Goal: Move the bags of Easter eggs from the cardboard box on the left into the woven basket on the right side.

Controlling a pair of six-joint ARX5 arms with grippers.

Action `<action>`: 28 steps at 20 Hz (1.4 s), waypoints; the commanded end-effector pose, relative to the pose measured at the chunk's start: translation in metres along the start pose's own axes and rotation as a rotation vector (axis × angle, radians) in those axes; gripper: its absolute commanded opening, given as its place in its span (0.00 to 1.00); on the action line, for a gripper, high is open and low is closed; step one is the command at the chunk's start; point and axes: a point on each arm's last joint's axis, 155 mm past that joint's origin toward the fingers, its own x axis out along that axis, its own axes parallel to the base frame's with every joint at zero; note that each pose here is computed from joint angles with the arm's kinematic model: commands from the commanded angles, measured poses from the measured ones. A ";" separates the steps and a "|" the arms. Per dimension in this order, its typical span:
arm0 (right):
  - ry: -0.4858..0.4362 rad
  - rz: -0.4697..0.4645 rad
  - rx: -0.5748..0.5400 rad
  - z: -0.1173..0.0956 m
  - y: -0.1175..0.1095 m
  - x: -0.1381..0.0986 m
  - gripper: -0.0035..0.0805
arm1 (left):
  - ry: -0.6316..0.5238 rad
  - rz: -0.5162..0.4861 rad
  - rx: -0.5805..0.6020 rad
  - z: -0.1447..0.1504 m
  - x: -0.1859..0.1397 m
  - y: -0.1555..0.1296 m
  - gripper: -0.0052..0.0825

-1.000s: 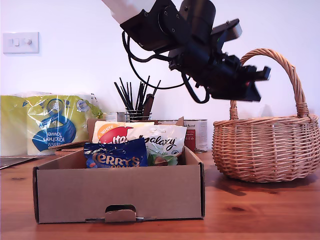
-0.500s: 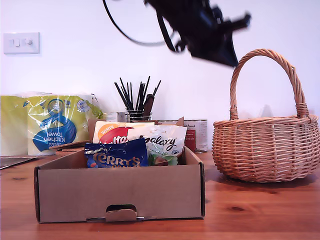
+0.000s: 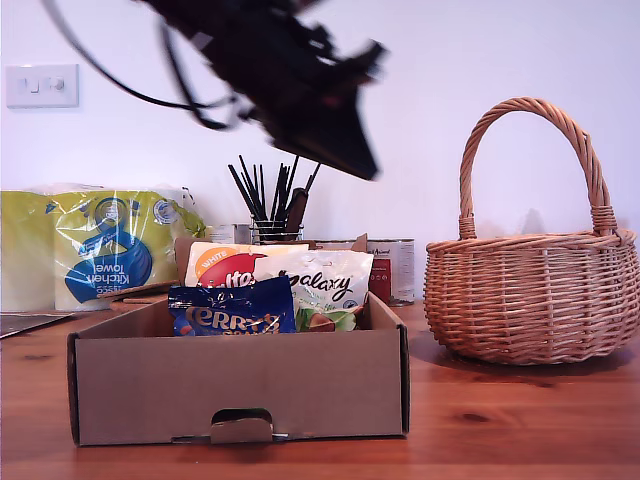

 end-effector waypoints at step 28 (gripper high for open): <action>-0.027 0.008 -0.010 0.008 0.003 -0.004 0.03 | 0.301 -0.072 0.070 -0.153 0.006 0.100 0.87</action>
